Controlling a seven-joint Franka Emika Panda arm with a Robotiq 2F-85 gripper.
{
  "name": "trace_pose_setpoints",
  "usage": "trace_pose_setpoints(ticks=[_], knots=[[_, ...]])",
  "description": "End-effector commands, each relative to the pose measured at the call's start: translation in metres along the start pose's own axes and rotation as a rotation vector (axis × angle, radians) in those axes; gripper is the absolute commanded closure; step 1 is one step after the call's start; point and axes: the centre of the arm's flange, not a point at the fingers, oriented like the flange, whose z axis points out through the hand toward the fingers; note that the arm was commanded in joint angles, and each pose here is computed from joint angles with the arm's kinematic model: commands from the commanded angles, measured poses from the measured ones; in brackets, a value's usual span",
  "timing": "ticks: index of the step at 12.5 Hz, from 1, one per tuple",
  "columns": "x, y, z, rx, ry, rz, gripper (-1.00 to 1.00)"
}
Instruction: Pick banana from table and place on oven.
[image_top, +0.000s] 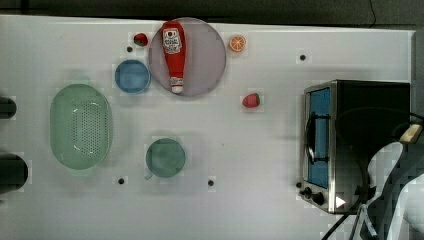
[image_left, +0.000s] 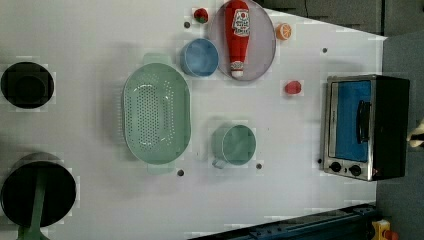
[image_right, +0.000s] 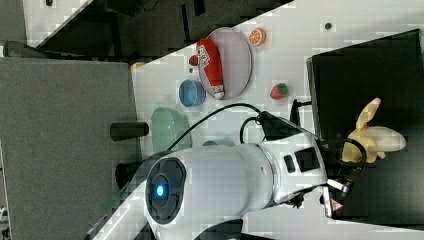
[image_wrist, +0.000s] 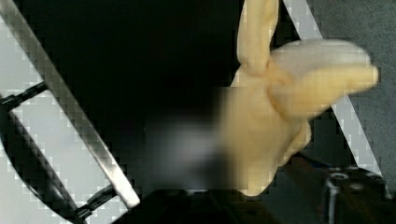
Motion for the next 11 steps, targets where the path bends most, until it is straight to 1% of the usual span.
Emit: trace_pose_setpoints(ticks=[1,4,5,6,7,8,9,11], knots=[[0.009,-0.016,-0.032,0.034,0.075,-0.087,-0.21],[0.013,-0.019,-0.044,0.032,0.1,-0.094,-0.88],[0.014,-0.022,-0.051,0.034,0.115,-0.099,-1.0],[0.017,-0.026,-0.063,0.035,0.134,-0.109,-1.0],[0.016,-0.032,-0.078,0.042,0.14,-0.123,-1.0],[0.013,-0.038,-0.096,0.055,0.132,-0.133,-1.0],[0.006,-0.049,-0.116,0.077,0.108,-0.132,-1.0],[-0.015,-0.081,-0.158,0.12,0.036,-0.054,-1.0]])
